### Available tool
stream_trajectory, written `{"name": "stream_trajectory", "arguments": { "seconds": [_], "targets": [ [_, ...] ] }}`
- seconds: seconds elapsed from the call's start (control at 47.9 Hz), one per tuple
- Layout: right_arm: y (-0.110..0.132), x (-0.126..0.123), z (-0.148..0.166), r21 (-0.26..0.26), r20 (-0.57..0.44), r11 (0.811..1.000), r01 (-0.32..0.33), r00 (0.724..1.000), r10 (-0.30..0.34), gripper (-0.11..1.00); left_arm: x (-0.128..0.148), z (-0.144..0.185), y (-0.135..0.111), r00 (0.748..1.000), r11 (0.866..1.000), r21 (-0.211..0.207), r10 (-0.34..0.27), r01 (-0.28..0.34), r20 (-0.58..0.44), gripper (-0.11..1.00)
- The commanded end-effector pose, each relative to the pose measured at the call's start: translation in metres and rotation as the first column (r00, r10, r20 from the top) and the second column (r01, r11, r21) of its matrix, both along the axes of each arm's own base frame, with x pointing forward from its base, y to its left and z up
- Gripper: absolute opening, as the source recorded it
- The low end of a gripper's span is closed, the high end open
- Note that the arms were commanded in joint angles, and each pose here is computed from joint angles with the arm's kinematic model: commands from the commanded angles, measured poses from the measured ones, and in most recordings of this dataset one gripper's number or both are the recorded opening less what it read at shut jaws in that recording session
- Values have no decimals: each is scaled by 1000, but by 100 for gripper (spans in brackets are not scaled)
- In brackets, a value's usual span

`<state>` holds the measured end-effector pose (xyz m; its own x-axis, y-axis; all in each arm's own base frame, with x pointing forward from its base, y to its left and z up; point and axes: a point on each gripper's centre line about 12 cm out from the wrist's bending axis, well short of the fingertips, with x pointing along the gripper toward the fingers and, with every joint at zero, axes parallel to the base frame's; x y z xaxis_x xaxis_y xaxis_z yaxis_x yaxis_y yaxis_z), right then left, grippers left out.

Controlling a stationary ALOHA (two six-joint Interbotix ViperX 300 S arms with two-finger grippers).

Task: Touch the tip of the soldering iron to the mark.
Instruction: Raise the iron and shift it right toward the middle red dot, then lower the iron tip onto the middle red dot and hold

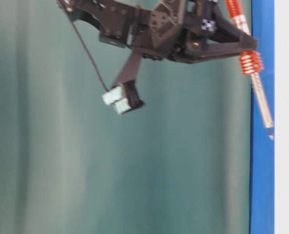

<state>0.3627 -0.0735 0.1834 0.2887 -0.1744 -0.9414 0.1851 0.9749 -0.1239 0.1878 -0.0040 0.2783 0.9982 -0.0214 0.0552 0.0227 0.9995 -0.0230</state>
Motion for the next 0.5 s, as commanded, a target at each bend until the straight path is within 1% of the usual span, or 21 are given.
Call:
{"name": "stream_trajectory", "arguments": {
  "seconds": [0.0, 0.188, 0.48],
  "targets": [
    [0, 6, 5, -1, 34, 1000, 0, 999, 0, 6, 1, 3, 0, 1000, 1000, 0, 1, -1, 8, 0],
    [-1, 11, -6, 2, 26, 1000, -2, 1000, 2, 6, 1, 2, 0, 1000, 1000, 0, 0, 0, 5, 0],
    [-7, 12, -13, 4, 20, 1000, 8, 1000, -8, 6, 1, 1, 0, 1000, 1000, 1, 1, -1, 3, 0]
  ]
}}
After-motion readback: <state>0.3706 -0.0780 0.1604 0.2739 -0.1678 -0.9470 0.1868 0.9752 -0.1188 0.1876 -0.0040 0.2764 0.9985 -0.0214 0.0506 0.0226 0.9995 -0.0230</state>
